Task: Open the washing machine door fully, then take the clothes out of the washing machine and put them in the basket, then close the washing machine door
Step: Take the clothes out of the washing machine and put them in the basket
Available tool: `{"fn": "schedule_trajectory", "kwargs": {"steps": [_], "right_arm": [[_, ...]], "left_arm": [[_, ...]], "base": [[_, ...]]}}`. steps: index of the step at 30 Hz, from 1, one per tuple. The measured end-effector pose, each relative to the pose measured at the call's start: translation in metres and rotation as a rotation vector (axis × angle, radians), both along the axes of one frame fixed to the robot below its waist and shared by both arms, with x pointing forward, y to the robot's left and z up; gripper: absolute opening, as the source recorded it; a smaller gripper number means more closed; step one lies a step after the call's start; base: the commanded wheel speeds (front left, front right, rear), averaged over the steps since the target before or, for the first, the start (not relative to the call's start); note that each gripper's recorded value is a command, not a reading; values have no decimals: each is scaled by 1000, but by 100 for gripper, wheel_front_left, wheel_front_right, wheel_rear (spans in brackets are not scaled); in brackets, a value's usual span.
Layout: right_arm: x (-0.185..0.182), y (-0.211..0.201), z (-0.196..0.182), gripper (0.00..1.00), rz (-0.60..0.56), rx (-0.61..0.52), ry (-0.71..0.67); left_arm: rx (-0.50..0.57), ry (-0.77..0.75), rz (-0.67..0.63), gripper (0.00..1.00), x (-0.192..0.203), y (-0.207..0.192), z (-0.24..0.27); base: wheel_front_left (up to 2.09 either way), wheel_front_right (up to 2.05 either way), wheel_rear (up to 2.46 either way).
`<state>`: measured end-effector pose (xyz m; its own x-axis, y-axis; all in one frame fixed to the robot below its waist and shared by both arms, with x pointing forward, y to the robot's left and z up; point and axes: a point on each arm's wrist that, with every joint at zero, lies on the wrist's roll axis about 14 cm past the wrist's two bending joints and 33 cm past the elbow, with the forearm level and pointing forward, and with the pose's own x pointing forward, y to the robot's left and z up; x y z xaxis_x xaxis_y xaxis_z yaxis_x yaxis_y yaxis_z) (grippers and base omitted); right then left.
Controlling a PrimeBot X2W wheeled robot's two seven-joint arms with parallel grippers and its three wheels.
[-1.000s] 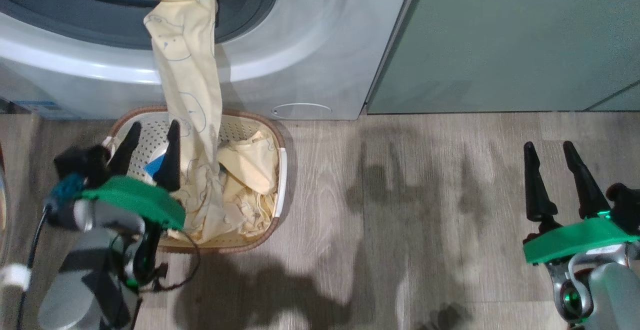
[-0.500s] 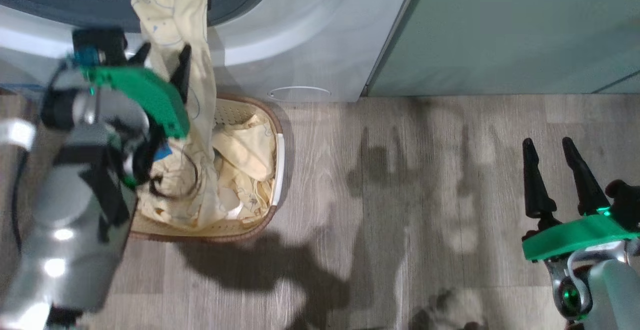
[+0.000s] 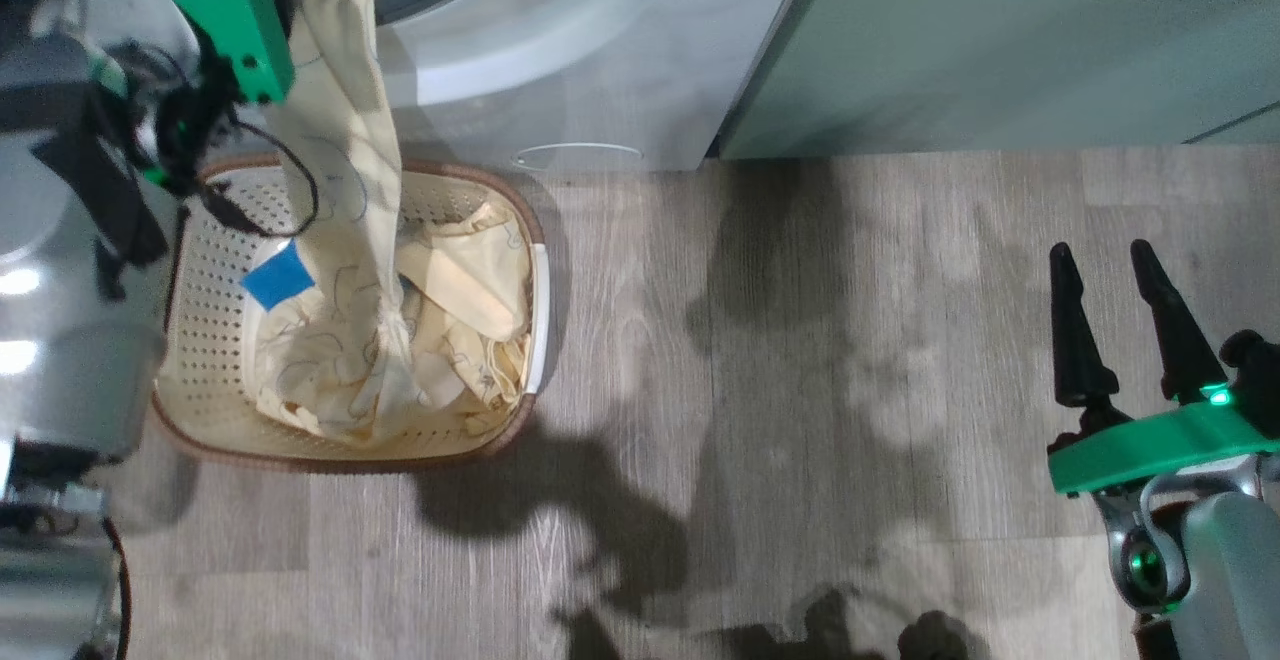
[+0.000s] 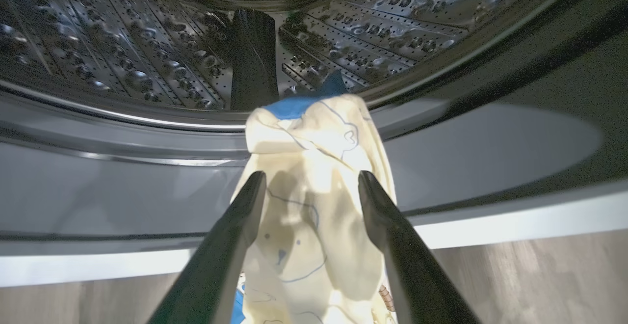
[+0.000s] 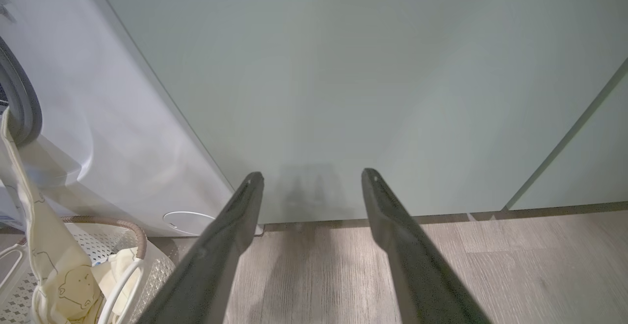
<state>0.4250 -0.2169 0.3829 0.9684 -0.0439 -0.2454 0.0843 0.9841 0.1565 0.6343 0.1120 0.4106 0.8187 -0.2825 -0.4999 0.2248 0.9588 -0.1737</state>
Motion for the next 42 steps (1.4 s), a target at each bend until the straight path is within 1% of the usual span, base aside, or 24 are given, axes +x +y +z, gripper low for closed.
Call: {"fn": "schedule_trajectory", "kwargs": {"steps": [4, 8, 13, 19, 22, 32, 40, 41, 42], "right_arm": [[1, -2, -5, 100, -4, -2, 10], [8, -2, -7, 100, -3, -4, 9], [13, -3, -9, 100, -2, -8, 8], [10, -7, -18, 100, -13, -15, 34], [9, -9, -21, 100, -18, -18, 42], [11, -11, -22, 100, -24, -22, 42], [12, -10, -25, 100, -23, -20, 49], [11, -10, -25, 100, -23, -20, 50], [11, -10, -25, 100, -23, -20, 50]], "left_arm": [[-30, 53, -16, 100, 6, -4, -7], [-34, 123, -41, 100, 7, -10, -22], [-48, 172, -61, 100, 10, -18, -33], [-90, 206, -86, 100, 17, -33, -42], [-91, 223, -110, 100, 16, -40, -49], [-140, 239, -113, 100, 21, -45, -50], [-96, 266, -147, 100, 17, -43, -58], [-88, 269, -154, 85, 16, -43, -59], [-84, 271, -156, 58, 16, -43, -60]], "base": [[0, 0, 0], [0, 0, 0], [0, 0, 0], [0, 0, 0], [0, 0, 0], [0, 0, 0], [0, 0, 0], [0, 0, 0], [0, 0, 0]]}}
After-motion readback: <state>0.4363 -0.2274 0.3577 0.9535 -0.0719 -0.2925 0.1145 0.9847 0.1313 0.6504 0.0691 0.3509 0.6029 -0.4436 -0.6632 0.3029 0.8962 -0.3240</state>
